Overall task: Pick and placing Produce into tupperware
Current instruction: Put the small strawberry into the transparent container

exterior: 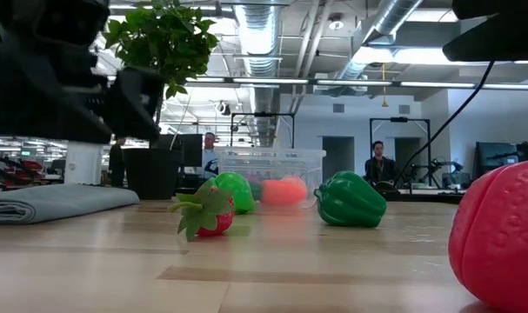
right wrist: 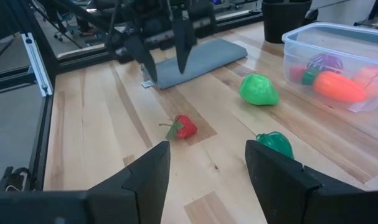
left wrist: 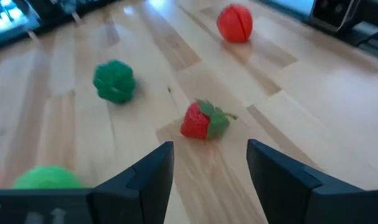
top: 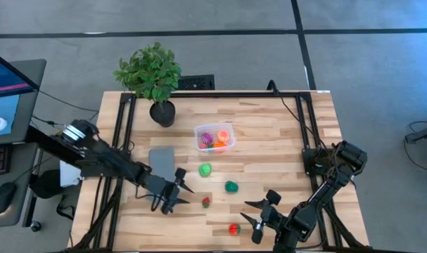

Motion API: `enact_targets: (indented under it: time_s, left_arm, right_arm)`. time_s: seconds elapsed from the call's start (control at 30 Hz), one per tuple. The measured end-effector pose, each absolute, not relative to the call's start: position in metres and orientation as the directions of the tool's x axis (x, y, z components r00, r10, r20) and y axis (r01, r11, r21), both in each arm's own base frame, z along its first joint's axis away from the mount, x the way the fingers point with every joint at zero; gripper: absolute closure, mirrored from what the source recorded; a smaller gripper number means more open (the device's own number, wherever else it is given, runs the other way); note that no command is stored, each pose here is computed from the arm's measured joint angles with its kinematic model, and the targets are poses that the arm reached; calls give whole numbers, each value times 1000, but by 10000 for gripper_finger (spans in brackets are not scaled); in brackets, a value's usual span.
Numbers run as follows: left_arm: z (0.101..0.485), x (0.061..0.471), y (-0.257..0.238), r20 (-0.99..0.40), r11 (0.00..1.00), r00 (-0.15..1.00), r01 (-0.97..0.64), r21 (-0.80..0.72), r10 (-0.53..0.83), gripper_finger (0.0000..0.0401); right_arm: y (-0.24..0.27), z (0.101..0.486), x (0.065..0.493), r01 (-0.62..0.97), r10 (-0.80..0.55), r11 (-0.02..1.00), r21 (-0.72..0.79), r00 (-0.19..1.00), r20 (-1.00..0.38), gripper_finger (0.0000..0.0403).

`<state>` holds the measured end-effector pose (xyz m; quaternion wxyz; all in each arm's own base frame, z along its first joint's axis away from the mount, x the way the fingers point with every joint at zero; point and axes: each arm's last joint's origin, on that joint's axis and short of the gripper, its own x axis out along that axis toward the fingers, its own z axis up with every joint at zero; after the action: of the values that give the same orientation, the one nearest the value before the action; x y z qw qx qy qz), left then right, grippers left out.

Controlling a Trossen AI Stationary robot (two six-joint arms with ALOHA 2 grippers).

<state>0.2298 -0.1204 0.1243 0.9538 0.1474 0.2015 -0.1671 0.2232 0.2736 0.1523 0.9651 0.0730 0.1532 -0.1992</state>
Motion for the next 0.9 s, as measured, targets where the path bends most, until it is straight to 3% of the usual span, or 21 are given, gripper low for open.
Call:
enact_targets:
  time_s: [0.23,0.43,0.63,0.9]
  left_arm:
    - [111,251,-132,-481,898,841,384,213,-246,207]
    - [115,262,-137,-518,849,833,408,336,-195,207]
    - [125,277,-143,-636,714,760,519,470,-134,207]
    - [159,301,-141,-785,605,618,639,476,-35,207]
  right_arm:
    - [274,152,223,406,-360,911,79,873,-328,170]
    - [274,152,223,406,-360,910,80,873,-328,170]
    - [274,152,223,406,-360,910,81,873,-329,170]
    - [274,152,223,402,-353,912,86,873,-336,170]
